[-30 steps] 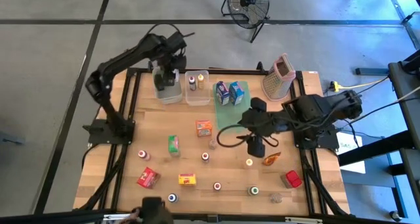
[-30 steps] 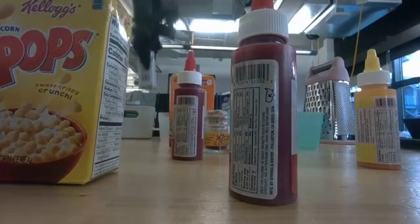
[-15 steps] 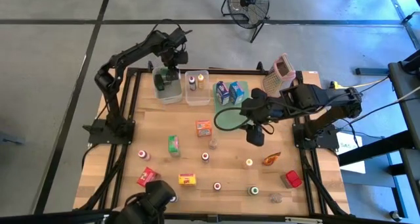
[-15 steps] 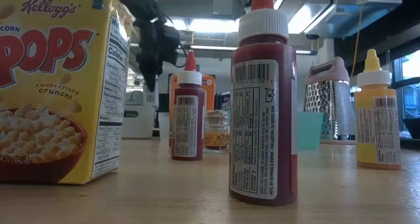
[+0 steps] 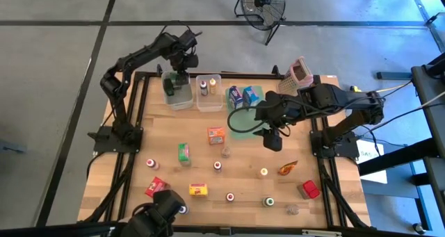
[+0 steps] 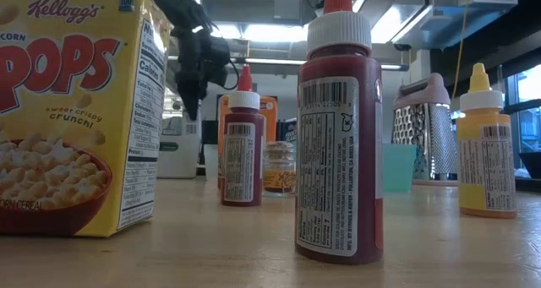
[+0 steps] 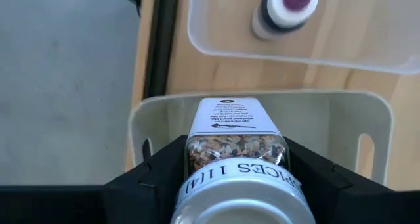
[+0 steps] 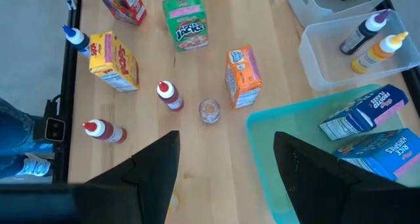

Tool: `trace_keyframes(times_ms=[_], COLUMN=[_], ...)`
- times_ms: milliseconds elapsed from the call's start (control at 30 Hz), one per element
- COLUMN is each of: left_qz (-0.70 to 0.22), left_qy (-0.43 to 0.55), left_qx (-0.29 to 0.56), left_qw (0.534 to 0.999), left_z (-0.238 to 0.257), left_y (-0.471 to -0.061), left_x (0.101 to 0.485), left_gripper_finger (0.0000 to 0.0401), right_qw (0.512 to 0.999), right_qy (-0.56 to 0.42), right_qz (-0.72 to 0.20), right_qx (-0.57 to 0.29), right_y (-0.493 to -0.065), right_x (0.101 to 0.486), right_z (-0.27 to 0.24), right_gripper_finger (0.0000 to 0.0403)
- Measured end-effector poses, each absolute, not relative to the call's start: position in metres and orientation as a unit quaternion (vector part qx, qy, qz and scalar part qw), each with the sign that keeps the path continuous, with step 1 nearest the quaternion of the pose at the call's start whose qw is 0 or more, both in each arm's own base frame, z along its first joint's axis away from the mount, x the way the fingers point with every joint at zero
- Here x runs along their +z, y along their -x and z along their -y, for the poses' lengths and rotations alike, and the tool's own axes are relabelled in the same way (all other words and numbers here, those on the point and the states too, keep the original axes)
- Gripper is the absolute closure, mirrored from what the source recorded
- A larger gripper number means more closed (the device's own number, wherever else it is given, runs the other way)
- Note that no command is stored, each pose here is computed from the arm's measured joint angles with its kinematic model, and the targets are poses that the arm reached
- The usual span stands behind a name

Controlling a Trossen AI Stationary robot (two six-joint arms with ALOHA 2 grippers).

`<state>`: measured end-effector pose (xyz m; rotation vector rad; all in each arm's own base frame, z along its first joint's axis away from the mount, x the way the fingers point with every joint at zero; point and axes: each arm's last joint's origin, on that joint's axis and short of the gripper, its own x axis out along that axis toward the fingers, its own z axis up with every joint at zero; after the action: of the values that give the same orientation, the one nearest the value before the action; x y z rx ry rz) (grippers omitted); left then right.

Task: Pick & Place Kitchen Items
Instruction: Put the white spice bottle into the gray bin

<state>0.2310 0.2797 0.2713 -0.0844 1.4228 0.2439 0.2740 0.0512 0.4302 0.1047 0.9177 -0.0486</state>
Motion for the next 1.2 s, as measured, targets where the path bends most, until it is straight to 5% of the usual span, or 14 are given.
trace_keyframes(times_ms=[1200], left_qz=[-0.657], left_qy=[0.075], left_qx=[0.137], left_qw=[0.737], left_z=[-0.305], left_y=[-0.225], left_x=[0.237], left_gripper_finger=[0.0195], right_qw=[0.894], right_qy=[-0.051], right_qz=[-0.443], right_qx=[-0.032], right_y=[-0.272], right_x=[0.431], right_z=[-0.05], right_gripper_finger=[0.0153])
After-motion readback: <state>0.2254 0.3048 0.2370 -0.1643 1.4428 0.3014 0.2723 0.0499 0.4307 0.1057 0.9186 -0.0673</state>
